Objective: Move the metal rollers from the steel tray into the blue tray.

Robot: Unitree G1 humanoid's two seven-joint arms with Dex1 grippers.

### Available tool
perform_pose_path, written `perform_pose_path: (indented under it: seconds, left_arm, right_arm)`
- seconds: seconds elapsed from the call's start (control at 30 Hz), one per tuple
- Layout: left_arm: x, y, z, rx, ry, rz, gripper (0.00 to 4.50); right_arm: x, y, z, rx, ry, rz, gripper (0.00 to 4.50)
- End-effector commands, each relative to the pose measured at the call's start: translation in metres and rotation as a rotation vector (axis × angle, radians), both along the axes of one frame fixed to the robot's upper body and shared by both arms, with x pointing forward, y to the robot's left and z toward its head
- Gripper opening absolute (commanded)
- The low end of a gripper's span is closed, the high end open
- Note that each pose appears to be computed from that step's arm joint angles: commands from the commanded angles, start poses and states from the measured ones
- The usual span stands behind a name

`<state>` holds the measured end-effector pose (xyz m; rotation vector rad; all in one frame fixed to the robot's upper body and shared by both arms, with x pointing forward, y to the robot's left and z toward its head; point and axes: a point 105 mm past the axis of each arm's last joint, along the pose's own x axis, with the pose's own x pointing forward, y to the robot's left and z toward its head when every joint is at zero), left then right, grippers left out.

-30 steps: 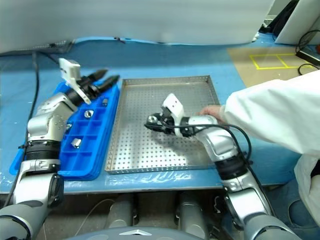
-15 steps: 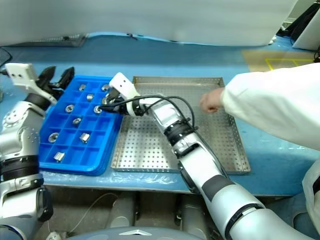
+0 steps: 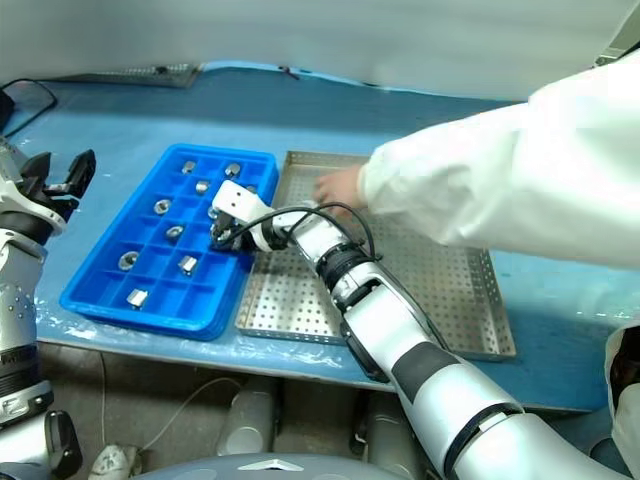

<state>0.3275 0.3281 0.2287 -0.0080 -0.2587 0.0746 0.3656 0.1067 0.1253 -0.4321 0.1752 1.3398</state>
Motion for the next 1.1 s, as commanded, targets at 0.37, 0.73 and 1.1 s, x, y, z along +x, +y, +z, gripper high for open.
perform_pose_path:
  seconds: [0.37, 0.73, 1.1]
  left_arm:
    - [0.006, -0.024, 0.019, 0.029, -0.055, -0.117, 3.68]
    - [0.034, -0.053, 0.013, 0.018, -0.040, -0.256, 3.68]
    - [0.038, -0.069, 0.006, 0.040, -0.017, -0.331, 3.68]
  right_arm:
    - [0.004, 0.014, 0.038, 0.169, -0.034, -0.029, 3.99]
    - [0.035, -0.026, 0.047, 0.230, -0.004, -0.203, 3.99]
    - [0.088, -0.091, 0.050, 0.255, -0.063, -0.670, 3.99]
